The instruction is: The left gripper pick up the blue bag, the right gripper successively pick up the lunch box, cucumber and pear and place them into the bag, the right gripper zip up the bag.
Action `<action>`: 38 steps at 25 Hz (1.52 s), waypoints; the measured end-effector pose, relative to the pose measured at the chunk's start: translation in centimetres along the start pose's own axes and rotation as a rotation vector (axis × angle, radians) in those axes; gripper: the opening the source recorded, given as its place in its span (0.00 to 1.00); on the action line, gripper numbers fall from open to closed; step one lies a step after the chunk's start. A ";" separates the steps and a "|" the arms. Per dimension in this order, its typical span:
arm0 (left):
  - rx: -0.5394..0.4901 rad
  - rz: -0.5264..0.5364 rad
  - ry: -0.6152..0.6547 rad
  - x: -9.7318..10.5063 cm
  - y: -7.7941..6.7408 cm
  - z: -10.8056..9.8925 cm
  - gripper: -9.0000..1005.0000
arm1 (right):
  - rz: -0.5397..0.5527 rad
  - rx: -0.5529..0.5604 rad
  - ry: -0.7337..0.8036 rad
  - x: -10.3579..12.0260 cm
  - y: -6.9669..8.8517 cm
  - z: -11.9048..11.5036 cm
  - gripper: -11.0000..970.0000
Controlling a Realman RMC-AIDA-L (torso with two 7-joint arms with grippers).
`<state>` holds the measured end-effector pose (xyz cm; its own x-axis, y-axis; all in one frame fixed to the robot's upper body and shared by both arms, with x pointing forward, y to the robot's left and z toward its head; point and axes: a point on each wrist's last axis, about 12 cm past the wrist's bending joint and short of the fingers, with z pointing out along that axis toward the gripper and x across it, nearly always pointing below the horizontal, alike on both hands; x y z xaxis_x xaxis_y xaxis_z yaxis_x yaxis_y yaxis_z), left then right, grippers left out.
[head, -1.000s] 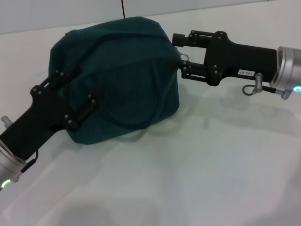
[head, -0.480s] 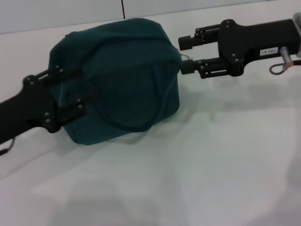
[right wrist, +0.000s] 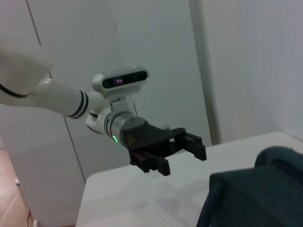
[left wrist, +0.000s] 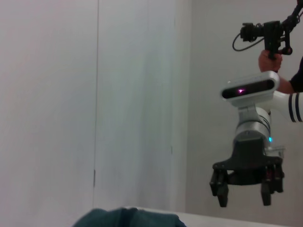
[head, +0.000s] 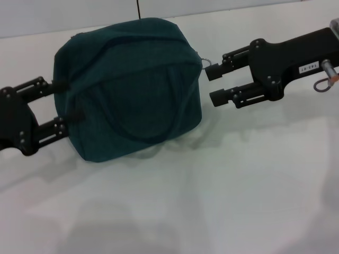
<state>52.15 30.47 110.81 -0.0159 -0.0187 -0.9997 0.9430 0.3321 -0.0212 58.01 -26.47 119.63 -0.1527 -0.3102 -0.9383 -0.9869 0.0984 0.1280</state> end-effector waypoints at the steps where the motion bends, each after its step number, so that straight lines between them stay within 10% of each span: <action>1: 0.004 -0.003 0.006 0.1 -0.1 0.0 0.64 | 0.006 0.002 0.006 0.1 0.0 0.0 0.60; 38: 0.053 -0.009 0.212 0.7 -0.2 -0.2 0.64 | -0.076 0.069 0.045 3.5 1.1 1.2 0.61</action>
<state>51.88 30.60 110.15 -0.0885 0.1791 -0.9798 0.9585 0.2830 -0.0349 56.40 -26.33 116.08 -0.0812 -0.3612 -0.9289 -0.9900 0.1370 0.0332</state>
